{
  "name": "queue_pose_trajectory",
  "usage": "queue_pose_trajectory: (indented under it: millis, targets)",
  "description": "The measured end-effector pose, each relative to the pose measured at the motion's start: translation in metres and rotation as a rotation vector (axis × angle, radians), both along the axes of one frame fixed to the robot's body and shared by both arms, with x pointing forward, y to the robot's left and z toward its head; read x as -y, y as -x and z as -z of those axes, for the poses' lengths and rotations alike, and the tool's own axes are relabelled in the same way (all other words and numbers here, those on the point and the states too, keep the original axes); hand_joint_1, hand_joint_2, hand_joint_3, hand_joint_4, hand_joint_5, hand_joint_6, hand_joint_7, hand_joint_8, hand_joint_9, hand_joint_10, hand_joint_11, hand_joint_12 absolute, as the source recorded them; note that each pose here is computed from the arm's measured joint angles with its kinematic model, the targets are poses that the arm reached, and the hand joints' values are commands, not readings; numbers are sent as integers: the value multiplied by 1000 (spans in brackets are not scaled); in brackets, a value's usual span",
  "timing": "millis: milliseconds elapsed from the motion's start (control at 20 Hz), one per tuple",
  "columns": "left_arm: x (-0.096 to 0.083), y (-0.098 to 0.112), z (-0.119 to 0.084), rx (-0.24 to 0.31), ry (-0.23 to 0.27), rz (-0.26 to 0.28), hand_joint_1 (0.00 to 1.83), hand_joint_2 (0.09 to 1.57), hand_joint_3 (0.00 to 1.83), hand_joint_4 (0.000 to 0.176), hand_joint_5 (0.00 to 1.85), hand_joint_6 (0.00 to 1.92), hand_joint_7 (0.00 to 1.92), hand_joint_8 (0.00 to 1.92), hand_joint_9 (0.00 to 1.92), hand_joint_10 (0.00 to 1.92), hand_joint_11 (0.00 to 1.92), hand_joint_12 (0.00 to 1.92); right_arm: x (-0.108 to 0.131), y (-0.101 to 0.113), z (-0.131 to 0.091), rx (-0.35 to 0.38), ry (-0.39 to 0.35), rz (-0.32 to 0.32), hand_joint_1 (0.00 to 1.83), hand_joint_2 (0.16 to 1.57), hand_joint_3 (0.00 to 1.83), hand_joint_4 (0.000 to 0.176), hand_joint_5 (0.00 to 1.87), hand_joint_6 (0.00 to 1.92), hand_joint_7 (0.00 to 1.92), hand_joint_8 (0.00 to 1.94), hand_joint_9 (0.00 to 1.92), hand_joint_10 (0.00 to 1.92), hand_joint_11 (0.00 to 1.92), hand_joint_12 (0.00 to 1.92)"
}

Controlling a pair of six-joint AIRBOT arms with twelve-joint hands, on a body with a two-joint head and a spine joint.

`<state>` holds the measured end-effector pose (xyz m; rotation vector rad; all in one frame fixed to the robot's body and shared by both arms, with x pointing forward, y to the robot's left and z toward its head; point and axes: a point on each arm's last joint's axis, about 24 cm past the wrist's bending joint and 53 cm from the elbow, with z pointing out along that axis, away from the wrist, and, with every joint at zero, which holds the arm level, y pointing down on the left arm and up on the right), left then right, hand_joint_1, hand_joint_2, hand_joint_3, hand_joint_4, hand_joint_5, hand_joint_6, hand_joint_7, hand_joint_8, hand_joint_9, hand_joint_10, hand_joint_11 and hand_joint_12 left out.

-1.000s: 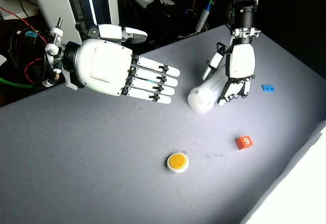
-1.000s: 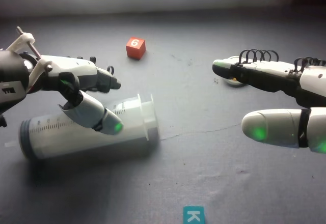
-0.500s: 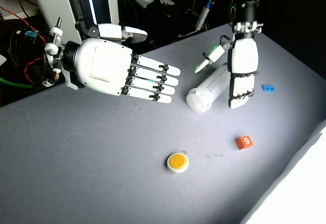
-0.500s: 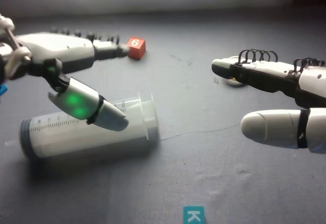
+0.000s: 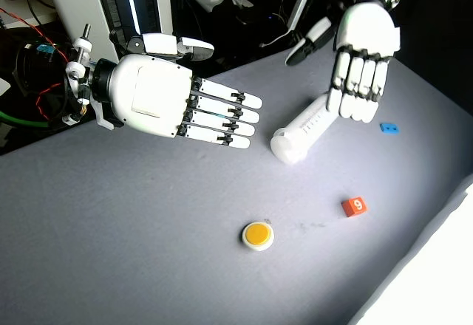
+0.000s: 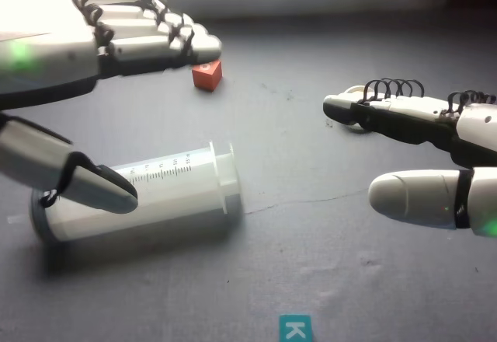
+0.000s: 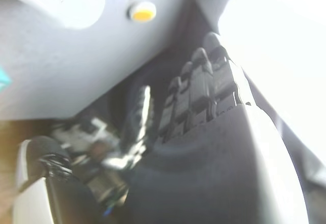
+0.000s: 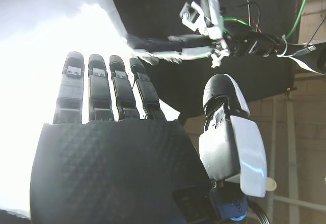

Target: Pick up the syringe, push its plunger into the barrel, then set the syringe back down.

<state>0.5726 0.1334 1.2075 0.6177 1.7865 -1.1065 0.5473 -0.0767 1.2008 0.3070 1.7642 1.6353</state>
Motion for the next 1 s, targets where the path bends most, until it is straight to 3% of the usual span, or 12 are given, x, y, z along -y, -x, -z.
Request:
queue_pose_trajectory:
  millis: [50,100,150,200,250,350,400,450,550,600,650,1000]
  targets:
    - [0,9,-7,29,0,45,208,1131,0,0,562,1916,636,1916,575,1915,547,1918,0,0,-1,1,-3,1,0,1218,1,0,279,8,297,24,232,6,0,430]
    - [0,16,-14,52,8,74,80,1159,4,0,1025,1920,1054,1920,969,1920,930,1920,0,0,-1,3,-5,1,0,1214,0,0,603,395,604,619,411,931,131,1415]
    - [1,23,-21,75,14,106,64,1167,1,0,1265,1921,1287,1921,1221,1921,1187,1921,0,0,-2,6,-8,0,55,1194,0,0,476,1324,496,1670,504,1723,444,1820]
    - [1,28,-29,103,19,132,73,1171,0,112,1593,1921,1627,1921,1646,1921,1647,1921,0,0,-3,9,-6,-1,261,1103,0,0,537,1897,648,1930,738,1913,801,1917]
    - [1,29,-33,113,25,137,73,1171,0,112,1593,1921,1627,1921,1646,1921,1647,1921,0,0,-2,9,-6,-2,261,1103,0,0,537,1897,648,1930,738,1913,801,1917]
    - [-1,32,-41,132,37,145,39,1178,2,162,1636,1921,1669,1921,1702,1921,1696,1921,0,0,-2,11,-3,-2,265,1079,0,0,551,1920,725,1941,813,1921,827,1921]
    - [-2,36,-41,139,34,166,127,1189,2,95,1678,1921,1693,1921,1723,1921,1727,1921,0,0,-2,11,-3,-1,70,1111,1,0,1238,1921,1336,1941,1352,1921,1382,1921]
    - [-2,41,-39,144,22,190,727,1325,29,69,1694,1921,1765,1921,1819,1921,1858,1921,0,0,-3,13,-8,1,210,1286,43,51,1648,1921,1708,1941,1717,1921,1808,1921]
    - [-3,47,-36,148,7,213,1040,1309,9,89,1681,1921,1768,1921,1833,1921,1876,1921,0,1,-4,17,-6,-3,380,1388,58,60,1672,1921,1739,1941,1766,1921,1866,1921]
    - [-5,48,-37,150,9,213,1297,1311,5,106,1661,1921,1728,1921,1802,1921,1851,1921,-1,1,-4,18,-5,-4,1016,1415,15,109,1677,1921,1779,1941,1844,1921,1919,1921]
    - [-8,44,-39,149,11,201,1220,1346,22,110,1657,1921,1703,1921,1771,1921,1809,1921,0,0,-4,18,-5,-1,1085,1418,12,120,1690,1921,1792,1941,1855,1921,1921,1921]
    - [-3,62,-40,136,25,270,1252,1359,36,132,1628,1921,1679,1921,1734,1921,1750,1921,0,1,-4,18,-5,-2,955,1473,25,127,1635,1921,1744,1941,1803,1921,1898,1921]
